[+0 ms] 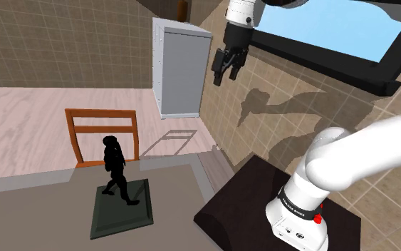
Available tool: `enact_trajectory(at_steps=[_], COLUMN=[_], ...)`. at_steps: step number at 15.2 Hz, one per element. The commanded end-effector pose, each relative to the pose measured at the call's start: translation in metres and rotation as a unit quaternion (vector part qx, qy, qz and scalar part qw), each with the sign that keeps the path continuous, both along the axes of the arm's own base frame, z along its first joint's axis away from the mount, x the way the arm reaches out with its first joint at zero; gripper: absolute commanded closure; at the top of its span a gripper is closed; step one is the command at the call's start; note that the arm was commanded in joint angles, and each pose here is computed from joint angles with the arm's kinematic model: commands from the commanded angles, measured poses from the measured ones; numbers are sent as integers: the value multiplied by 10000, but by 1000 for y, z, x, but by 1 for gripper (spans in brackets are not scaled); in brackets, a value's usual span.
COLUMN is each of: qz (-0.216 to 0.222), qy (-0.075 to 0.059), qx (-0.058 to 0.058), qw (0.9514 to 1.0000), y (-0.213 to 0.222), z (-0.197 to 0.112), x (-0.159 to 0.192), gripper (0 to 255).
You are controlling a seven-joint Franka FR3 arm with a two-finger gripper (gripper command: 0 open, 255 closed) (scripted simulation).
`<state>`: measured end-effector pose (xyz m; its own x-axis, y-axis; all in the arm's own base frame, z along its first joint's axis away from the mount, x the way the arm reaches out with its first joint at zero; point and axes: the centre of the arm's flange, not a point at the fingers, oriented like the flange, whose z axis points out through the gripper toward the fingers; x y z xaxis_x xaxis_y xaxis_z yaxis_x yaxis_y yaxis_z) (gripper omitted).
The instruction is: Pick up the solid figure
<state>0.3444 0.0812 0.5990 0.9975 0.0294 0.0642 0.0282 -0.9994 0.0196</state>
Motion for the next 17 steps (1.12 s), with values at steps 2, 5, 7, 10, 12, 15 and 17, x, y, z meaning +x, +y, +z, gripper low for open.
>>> enact_trajectory(at_steps=[2,5,7,10,12,15,17], qz=[-82,-157,-207,-282,-332,-406,-456], qy=[33,65,86,119,140,172,194], qx=[-72,-147,-197,-272,-322,-398,-448], qw=[9999,9997,9996,9992,9988,9982,9978], y=[38,77,102,140,165,202,227], z=[-11,-22,-30,-42,-51,-64,-73], x=[13,26,35,49,59,74,84], gripper=[0,0,0,0,0,0,0])
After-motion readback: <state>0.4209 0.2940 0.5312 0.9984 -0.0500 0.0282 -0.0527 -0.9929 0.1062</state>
